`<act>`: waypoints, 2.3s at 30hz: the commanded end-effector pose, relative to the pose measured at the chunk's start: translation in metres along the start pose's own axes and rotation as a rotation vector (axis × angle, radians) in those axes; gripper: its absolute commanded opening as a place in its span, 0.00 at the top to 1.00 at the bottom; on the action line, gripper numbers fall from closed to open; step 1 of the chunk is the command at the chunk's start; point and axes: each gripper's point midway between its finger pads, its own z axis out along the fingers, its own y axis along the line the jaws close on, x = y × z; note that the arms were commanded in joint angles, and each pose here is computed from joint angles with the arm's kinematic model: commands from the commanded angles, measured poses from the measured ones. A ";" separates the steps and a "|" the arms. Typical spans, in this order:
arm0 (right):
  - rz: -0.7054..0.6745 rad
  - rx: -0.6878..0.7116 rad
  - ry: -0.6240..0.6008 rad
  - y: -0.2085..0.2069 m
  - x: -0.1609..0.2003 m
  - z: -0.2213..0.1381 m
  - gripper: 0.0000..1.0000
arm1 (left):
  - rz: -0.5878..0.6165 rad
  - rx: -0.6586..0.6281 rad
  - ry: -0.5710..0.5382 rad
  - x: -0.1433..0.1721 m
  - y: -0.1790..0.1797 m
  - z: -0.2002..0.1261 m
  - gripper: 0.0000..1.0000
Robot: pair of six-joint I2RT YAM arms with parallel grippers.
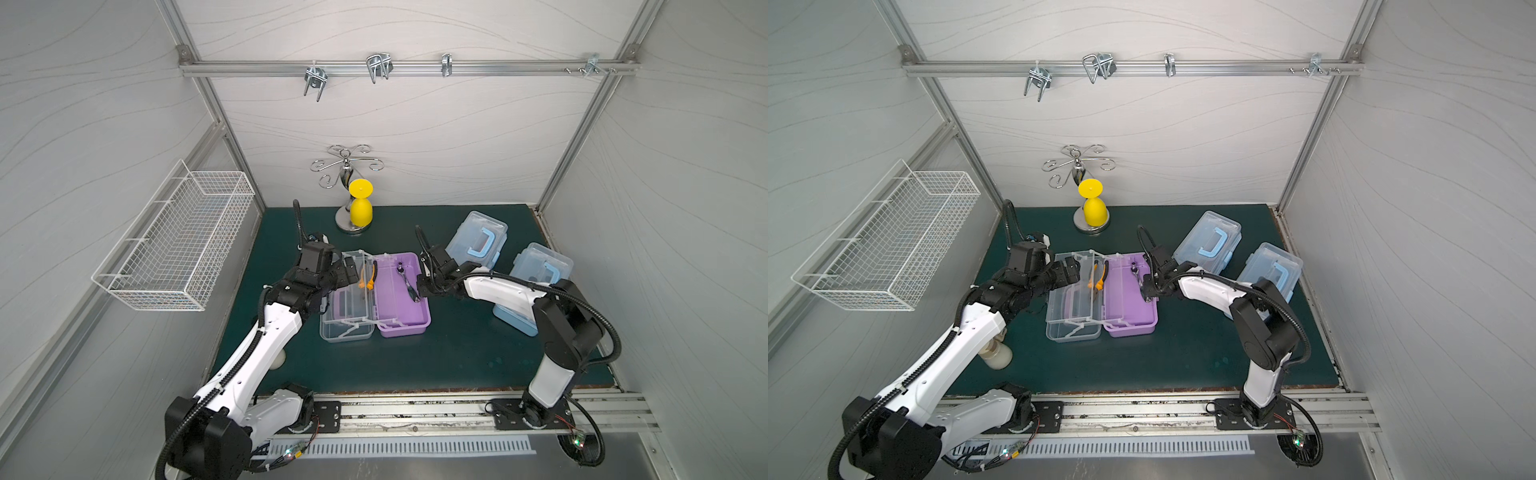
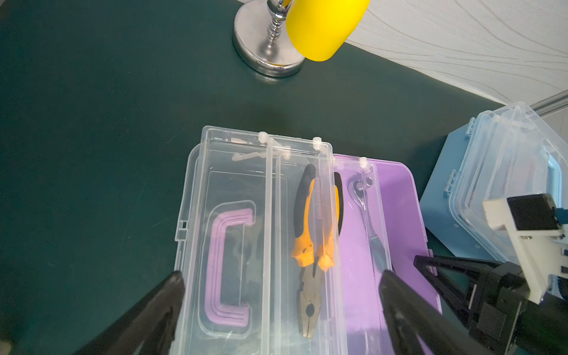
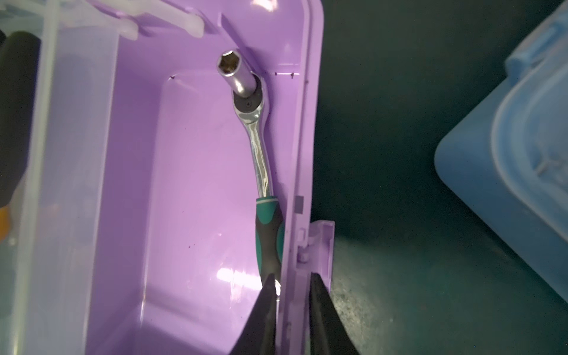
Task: Close toolboxes
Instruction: Move the toolbox to the center of the board, then close the toolbox lid.
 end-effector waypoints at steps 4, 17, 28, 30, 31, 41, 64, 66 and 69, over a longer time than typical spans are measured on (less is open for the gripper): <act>0.010 0.120 0.105 -0.038 0.043 -0.009 0.81 | -0.037 0.029 -0.011 -0.002 -0.004 0.006 0.01; 0.068 0.069 0.126 -0.037 0.064 -0.022 0.74 | -0.059 0.035 0.046 0.019 -0.002 0.024 0.01; 0.102 -0.083 0.078 -0.015 0.048 -0.033 0.44 | -0.079 0.099 0.091 0.031 -0.013 0.042 0.01; 0.109 -0.099 0.064 -0.013 0.044 -0.037 0.41 | -0.072 0.122 0.095 0.031 -0.017 0.043 0.01; 0.113 -0.108 0.057 -0.012 0.043 -0.038 0.39 | -0.070 0.134 0.097 0.031 -0.019 0.043 0.01; 0.193 -0.303 0.019 0.004 0.032 -0.046 0.23 | -0.087 0.231 0.119 0.035 -0.036 0.047 0.01; 0.223 -0.536 0.010 0.036 0.022 -0.060 0.05 | -0.002 0.344 0.109 0.028 -0.091 0.037 0.01; 0.225 -0.540 0.015 0.037 0.021 -0.059 0.05 | 0.008 0.356 0.105 0.027 -0.097 0.034 0.01; 0.224 -0.546 0.020 0.039 0.021 -0.058 0.05 | 0.018 0.366 0.105 0.027 -0.103 0.032 0.01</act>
